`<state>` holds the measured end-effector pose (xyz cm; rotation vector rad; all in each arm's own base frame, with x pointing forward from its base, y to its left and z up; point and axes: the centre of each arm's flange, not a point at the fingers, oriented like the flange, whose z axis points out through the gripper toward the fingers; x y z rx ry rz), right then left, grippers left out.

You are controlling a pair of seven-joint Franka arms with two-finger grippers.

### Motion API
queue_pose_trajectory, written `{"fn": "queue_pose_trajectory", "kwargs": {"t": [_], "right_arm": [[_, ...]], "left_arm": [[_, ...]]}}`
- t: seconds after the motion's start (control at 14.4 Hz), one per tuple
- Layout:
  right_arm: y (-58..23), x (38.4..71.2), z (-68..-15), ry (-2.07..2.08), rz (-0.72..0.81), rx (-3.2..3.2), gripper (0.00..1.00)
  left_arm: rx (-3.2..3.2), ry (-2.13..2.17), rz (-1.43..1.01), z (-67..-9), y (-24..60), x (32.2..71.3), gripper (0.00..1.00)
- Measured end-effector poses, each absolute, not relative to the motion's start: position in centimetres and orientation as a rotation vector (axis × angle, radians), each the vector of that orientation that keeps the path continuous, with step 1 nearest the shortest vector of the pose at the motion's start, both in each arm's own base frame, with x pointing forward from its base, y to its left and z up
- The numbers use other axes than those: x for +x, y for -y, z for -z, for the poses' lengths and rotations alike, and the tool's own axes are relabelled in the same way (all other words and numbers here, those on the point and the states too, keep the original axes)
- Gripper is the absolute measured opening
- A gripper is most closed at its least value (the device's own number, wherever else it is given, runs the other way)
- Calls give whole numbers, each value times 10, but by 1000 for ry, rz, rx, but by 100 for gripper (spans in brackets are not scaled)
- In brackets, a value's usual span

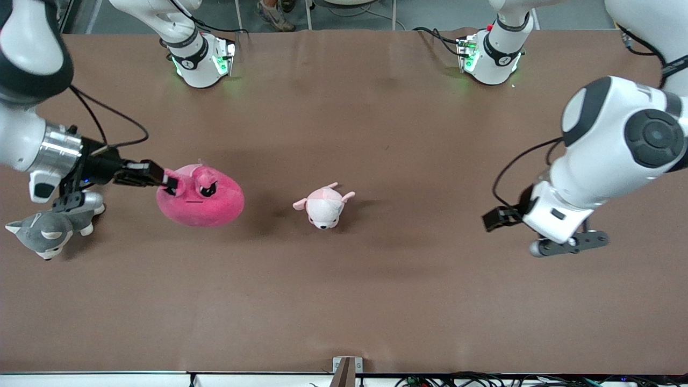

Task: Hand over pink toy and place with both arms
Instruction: 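Carry the pink plush toward the grey cat while the left gripper retracts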

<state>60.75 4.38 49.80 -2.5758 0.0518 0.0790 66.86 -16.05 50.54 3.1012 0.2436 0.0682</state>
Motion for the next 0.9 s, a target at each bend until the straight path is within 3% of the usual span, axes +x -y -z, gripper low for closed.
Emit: {"fn": "queue_pose_trajectory", "kwargs": {"t": [0.49, 0.9], "right_arm": [[76, 612, -394, 27, -212, -2491, 11], [92, 614, -350, -21, -252, -2396, 11]], "left_arm": [[3216, -258, -192, -565, 95, 658, 100], [3262, -248, -124, -615, 104, 614, 100]]}}
